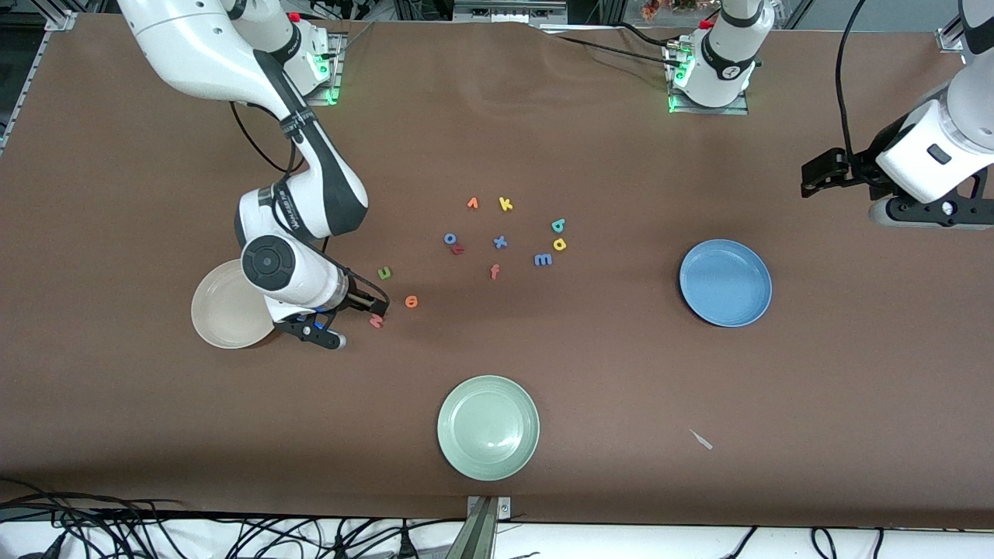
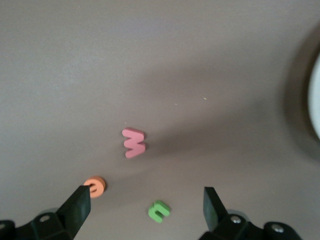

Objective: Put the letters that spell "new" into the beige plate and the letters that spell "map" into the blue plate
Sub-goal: 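Move the right gripper over the pink w letter, then grasp the pink w with the right gripper while the left gripper descends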

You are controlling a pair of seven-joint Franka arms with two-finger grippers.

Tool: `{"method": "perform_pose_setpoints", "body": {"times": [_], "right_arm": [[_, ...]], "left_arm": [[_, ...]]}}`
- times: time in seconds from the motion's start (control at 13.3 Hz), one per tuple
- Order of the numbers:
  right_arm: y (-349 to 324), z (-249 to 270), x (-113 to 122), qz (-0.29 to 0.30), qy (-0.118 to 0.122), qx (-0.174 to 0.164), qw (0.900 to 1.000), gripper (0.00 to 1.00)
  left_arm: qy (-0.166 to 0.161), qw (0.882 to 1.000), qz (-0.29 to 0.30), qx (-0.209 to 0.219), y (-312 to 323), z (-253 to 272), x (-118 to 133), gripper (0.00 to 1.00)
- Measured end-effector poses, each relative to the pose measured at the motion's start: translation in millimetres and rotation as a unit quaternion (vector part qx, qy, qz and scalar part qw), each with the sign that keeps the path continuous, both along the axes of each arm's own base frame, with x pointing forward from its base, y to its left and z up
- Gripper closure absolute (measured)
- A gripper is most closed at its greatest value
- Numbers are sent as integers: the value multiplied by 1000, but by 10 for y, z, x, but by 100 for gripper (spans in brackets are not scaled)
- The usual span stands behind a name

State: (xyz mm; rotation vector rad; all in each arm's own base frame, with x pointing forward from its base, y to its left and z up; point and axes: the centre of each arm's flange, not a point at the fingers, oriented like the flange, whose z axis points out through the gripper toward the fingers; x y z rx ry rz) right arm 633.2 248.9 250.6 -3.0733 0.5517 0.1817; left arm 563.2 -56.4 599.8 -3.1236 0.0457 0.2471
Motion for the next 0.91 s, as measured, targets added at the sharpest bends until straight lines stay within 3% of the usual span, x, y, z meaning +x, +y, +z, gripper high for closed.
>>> {"method": "perform_pose_setpoints", "body": {"times": [0.53, 0.91], "right_arm": [[37, -390, 11, -1, -6, 3, 1000, 0], [123, -669, -16, 2, -13, 6, 1000, 0]], "left_arm": [[29, 1000, -5, 2, -43, -132, -11, 0], [60, 997, -49, -19, -316, -752, 274, 0]]}}
